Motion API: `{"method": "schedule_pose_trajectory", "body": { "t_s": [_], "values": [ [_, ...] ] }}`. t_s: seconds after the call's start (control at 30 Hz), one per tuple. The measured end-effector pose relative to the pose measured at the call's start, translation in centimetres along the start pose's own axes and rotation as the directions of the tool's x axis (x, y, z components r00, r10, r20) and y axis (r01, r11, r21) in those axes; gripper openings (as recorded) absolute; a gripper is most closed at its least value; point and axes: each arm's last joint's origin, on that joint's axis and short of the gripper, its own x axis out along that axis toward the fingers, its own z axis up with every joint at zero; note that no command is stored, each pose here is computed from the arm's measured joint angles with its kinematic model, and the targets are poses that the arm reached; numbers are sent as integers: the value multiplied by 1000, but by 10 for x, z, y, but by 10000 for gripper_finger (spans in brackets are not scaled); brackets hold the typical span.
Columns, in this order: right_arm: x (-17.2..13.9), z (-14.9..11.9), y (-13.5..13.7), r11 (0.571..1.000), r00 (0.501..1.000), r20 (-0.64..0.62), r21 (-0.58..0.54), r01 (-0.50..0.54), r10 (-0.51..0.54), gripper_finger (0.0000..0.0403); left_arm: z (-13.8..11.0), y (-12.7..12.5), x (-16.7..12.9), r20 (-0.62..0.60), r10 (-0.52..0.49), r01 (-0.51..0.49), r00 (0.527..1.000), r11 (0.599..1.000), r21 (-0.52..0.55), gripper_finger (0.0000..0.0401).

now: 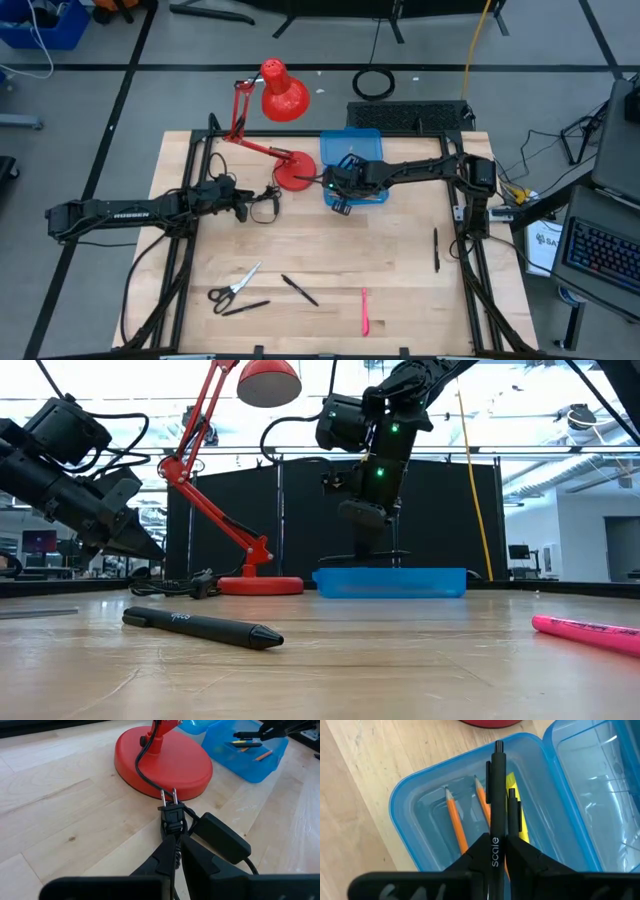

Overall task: Pick & place school supplies into a supply box
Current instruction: Put the black pen into the blue supply box

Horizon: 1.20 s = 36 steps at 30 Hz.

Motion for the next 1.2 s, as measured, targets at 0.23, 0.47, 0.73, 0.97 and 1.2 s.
{"method": "schedule_pose_trajectory", "body": {
  "t_s": [0.23,0.47,0.73,0.97,1.2],
  "values": [
    [0,0,0,1000,1000,0,1,0,0,60,0,0,0,0,0,0,1000,1000,0,31],
    [0,0,0,1000,1000,4,3,2,-2,84,0,0,0,0,1,-1,1000,1000,1,31],
    [0,-3,0,997,999,-32,80,12,-9,84,0,0,0,0,1,-1,1000,1000,2,31],
    [-3,-12,4,990,992,-92,105,98,-89,81,0,0,0,0,1,-1,1000,1000,3,31],
    [-8,-20,14,982,984,-141,141,125,-105,79,0,0,0,-1,1,-1,1000,1000,3,31]
  ]
}}
